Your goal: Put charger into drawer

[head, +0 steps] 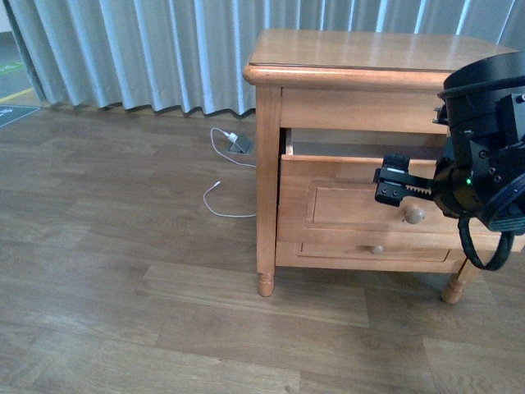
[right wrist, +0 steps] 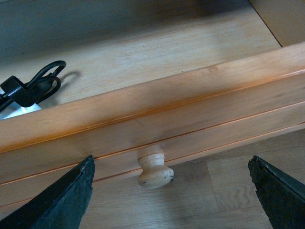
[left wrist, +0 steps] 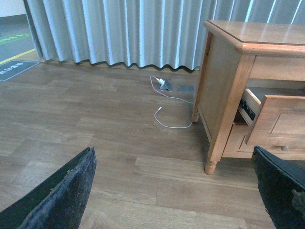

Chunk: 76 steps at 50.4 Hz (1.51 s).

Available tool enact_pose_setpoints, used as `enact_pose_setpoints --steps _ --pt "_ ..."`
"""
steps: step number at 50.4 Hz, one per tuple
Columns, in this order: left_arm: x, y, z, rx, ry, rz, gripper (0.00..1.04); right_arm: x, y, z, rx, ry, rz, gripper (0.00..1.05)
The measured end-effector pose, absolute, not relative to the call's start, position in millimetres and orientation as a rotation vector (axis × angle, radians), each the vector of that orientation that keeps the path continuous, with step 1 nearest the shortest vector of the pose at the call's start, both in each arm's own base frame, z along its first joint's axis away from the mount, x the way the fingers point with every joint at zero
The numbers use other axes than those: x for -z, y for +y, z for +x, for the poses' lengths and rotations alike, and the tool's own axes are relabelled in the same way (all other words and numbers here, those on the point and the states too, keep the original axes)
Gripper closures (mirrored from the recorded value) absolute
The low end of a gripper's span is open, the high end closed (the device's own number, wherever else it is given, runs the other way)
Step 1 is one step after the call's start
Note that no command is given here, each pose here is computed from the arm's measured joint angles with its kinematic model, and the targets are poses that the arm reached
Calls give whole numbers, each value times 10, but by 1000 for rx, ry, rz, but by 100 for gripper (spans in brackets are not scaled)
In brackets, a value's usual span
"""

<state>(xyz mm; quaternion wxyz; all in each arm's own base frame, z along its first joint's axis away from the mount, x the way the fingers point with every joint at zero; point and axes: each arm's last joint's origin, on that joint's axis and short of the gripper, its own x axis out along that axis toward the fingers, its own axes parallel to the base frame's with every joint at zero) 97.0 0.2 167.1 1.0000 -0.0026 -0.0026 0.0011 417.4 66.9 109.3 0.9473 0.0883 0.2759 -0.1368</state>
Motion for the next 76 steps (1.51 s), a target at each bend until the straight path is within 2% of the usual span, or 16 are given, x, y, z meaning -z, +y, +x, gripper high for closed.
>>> enact_pose_setpoints --steps 22,37,46,61,71,76 --pt "-1671 2 970 -2 -5 -5 6 -1014 613 4828 374 479 270 8" --pt "-1671 2 970 -2 -6 -5 6 -990 617 5058 436 437 293 8" --pt "-1671 2 970 -2 -6 -5 6 -980 595 5078 491 413 304 8" --pt "-1671 2 970 -2 -6 -5 6 -948 575 5057 487 401 334 8" --pt "-1671 2 970 -2 -6 -5 6 -1052 557 4898 400 409 399 8" --pt "-1671 2 970 -2 -5 -5 6 -1265 556 4715 295 428 412 8"
